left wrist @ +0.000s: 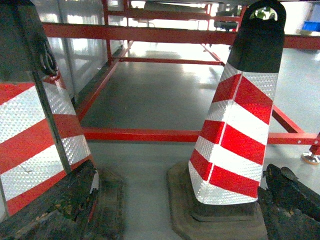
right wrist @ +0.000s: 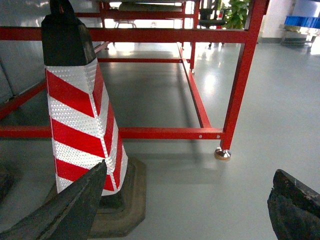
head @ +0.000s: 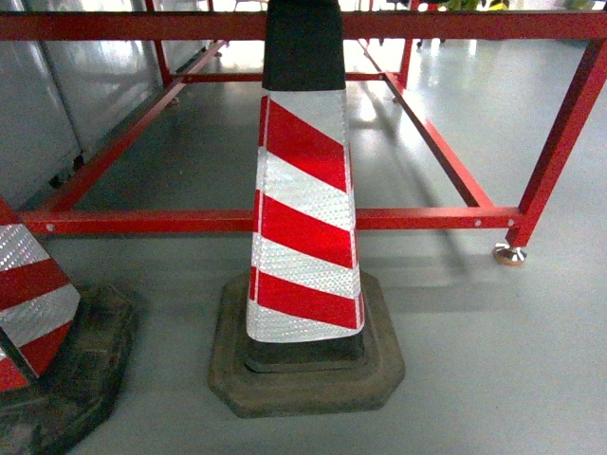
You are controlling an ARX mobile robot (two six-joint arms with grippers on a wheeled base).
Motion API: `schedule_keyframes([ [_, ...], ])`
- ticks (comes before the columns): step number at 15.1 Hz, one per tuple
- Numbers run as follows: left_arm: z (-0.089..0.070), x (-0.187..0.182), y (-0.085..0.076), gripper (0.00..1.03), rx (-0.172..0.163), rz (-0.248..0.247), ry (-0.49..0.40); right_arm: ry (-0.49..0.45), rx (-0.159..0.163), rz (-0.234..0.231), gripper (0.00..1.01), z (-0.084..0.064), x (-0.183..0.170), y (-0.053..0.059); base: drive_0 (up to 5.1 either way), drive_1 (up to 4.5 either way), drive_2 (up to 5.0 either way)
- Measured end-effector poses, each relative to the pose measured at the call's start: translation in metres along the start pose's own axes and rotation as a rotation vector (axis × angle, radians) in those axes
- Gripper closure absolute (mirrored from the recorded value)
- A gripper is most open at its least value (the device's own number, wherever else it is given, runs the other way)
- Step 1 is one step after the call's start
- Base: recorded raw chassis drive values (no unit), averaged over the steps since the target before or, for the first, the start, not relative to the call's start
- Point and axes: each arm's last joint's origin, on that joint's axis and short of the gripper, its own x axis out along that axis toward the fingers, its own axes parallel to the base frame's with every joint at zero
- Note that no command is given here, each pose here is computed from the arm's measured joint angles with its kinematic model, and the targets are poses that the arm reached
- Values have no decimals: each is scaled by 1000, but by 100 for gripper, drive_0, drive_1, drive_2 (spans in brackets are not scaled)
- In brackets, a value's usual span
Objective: Sort blue parts and orange caps into right shelf containers
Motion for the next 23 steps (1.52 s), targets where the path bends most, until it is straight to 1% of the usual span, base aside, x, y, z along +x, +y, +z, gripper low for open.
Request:
schedule_keyframes([
  [23,0,0,0,5,1,0,-2,-2,0,0,3,0,0,0,0,0,0],
])
